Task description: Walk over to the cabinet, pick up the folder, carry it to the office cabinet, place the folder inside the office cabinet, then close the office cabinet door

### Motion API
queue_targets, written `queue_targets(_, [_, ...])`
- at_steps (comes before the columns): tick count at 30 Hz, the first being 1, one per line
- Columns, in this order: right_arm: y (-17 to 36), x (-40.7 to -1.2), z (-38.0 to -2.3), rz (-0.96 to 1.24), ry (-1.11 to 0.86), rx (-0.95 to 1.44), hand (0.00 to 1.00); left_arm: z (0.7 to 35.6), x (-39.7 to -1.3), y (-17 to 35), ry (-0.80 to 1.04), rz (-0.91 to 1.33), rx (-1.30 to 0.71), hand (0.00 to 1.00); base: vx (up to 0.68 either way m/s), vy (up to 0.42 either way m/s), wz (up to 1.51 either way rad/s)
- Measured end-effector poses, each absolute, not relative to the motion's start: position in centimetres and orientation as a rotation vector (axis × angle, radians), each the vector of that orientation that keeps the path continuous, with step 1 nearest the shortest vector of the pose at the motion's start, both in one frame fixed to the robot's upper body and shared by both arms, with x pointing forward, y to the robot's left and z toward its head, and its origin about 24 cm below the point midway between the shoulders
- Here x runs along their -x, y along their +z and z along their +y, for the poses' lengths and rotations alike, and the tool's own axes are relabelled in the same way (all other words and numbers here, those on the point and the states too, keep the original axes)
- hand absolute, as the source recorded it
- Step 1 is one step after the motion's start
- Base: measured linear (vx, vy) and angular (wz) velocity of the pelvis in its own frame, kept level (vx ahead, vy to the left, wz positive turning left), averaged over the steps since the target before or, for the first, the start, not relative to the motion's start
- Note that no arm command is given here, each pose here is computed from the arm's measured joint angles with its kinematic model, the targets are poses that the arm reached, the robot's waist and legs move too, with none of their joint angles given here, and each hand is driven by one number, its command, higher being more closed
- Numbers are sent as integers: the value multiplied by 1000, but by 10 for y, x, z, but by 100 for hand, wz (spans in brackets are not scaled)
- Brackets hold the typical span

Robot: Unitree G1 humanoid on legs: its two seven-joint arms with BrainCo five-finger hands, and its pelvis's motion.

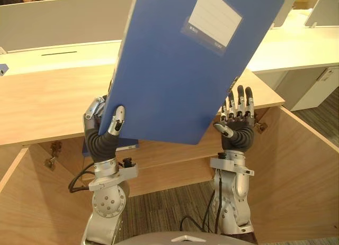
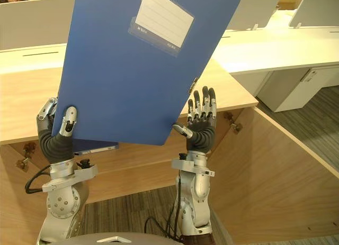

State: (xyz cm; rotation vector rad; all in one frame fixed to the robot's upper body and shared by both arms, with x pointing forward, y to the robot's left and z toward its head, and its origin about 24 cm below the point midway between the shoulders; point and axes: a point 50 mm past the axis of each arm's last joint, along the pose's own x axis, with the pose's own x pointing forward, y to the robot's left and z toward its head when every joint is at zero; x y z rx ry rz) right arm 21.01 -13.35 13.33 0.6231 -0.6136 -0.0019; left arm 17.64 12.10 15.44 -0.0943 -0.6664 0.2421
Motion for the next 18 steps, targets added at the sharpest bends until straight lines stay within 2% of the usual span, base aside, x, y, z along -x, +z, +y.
queue_targets(18, [138, -213, -124, -623, 104, -639, 0, 111, -179, 146, 147, -623, 163, 100, -5, -4, 5])
